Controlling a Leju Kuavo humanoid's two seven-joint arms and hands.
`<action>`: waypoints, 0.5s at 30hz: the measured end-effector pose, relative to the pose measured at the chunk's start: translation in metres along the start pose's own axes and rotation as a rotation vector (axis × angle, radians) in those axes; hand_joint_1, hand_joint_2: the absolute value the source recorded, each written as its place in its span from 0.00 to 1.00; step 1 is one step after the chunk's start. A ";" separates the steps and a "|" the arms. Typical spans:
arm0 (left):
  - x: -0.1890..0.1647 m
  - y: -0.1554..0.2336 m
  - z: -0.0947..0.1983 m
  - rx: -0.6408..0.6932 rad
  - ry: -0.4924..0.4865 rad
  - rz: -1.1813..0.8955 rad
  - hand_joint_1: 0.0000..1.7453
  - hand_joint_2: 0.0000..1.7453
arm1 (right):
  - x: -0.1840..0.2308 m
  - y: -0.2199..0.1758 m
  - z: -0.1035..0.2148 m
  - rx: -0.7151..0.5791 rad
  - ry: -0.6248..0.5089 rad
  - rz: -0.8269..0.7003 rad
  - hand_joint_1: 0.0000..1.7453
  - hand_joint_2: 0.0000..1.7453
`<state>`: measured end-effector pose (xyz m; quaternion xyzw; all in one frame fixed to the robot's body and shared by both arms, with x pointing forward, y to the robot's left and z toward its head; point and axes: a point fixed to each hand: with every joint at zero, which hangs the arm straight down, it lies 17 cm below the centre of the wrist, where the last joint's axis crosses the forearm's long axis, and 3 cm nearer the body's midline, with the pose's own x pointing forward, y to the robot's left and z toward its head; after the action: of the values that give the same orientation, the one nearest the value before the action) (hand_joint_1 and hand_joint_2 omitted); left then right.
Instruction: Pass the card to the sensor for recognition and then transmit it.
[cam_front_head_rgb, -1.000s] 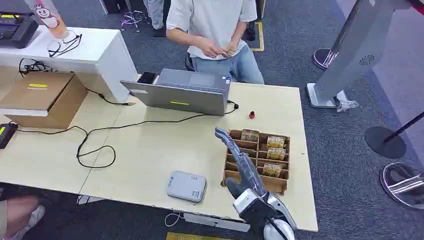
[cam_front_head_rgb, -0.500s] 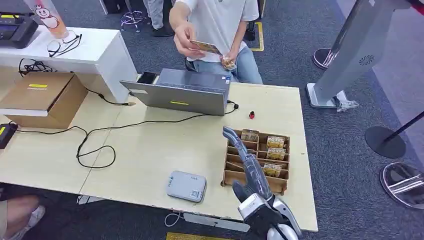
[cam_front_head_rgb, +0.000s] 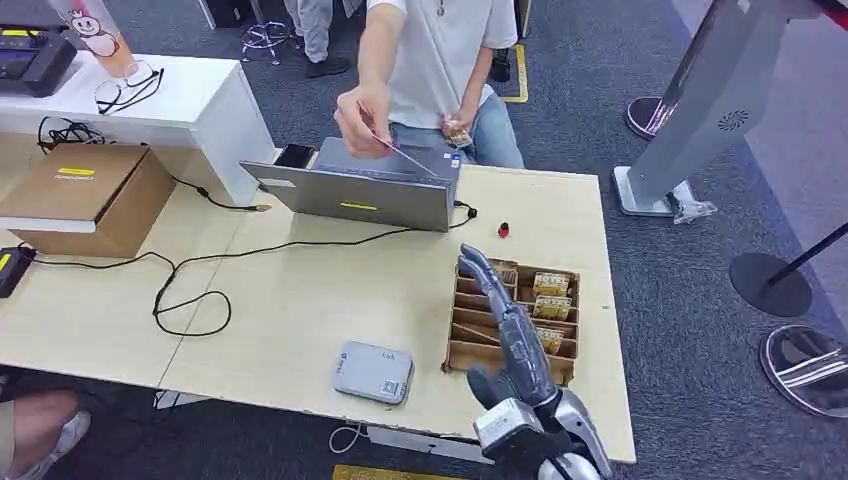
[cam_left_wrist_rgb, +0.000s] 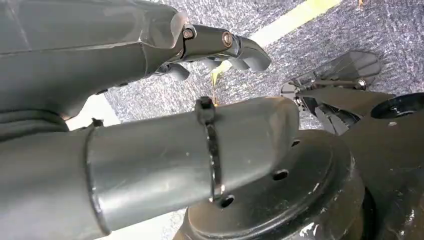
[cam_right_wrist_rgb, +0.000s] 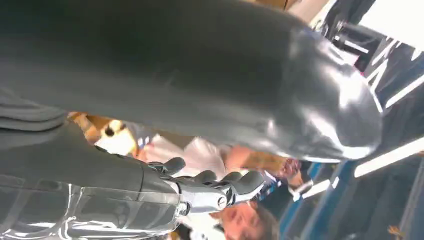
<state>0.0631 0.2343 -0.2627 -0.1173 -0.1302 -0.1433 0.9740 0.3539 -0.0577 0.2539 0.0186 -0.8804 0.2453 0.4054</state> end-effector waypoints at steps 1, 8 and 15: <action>0.000 0.000 0.000 0.001 0.001 -0.004 0.00 0.00 | 0.000 -0.003 -0.002 -0.009 -0.006 0.025 0.00 0.00; -0.001 0.002 0.000 0.007 -0.001 -0.018 0.00 0.00 | 0.003 -0.015 -0.011 -0.048 -0.035 0.110 0.00 0.00; -0.001 0.005 0.000 0.012 -0.004 -0.034 0.00 0.00 | -0.002 -0.029 -0.027 -0.086 -0.053 0.255 0.00 0.00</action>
<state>0.0638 0.2387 -0.2635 -0.1097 -0.1348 -0.1588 0.9719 0.3806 -0.0712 0.2793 -0.1043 -0.8957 0.2564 0.3479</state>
